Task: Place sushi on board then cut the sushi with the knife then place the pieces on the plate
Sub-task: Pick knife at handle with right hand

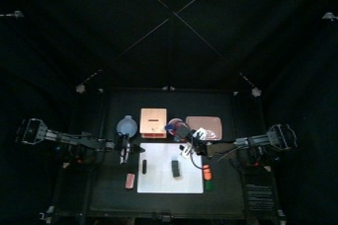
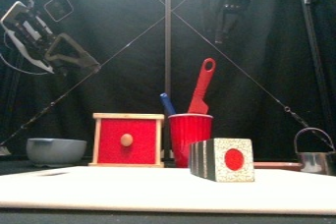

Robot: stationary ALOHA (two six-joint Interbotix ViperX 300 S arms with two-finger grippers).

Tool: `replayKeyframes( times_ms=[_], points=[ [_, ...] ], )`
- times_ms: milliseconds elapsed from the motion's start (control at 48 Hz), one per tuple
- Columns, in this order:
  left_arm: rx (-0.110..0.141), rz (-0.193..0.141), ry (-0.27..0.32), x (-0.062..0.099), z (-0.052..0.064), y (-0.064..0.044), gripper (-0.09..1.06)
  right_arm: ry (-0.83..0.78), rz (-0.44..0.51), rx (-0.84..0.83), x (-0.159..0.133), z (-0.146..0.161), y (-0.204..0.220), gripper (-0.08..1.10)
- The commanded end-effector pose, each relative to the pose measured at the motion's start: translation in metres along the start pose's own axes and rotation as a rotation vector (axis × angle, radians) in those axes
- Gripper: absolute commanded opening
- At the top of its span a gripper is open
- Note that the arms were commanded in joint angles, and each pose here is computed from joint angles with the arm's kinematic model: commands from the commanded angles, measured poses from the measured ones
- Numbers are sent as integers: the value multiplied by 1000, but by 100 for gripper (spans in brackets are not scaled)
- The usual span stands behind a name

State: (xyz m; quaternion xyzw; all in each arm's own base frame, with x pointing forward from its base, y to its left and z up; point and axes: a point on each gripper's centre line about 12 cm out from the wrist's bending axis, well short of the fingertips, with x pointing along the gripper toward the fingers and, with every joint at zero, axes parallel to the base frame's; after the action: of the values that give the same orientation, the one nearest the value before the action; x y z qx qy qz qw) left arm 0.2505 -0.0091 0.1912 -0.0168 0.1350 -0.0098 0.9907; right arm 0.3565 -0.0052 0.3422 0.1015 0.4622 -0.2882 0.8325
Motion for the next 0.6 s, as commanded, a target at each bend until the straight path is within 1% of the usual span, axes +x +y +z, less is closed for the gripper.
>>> replayKeyframes(
  times_ms=[21,208,250,396,604],
  points=[
    [-5,4,-20,2,6,1,-2,-9,12,-39,-10,16,-5,96],
    [-16,14,-22,1,7,3,-2,52,-28,-219,3,33,2,96],
    [-23,19,-22,1,7,4,-2,76,-34,-260,9,36,5,96],
    [-34,24,-20,2,6,4,-2,207,-63,-385,31,40,18,96],
    [-40,28,-14,1,4,5,-2,361,-124,-525,60,40,32,96]
  ],
)
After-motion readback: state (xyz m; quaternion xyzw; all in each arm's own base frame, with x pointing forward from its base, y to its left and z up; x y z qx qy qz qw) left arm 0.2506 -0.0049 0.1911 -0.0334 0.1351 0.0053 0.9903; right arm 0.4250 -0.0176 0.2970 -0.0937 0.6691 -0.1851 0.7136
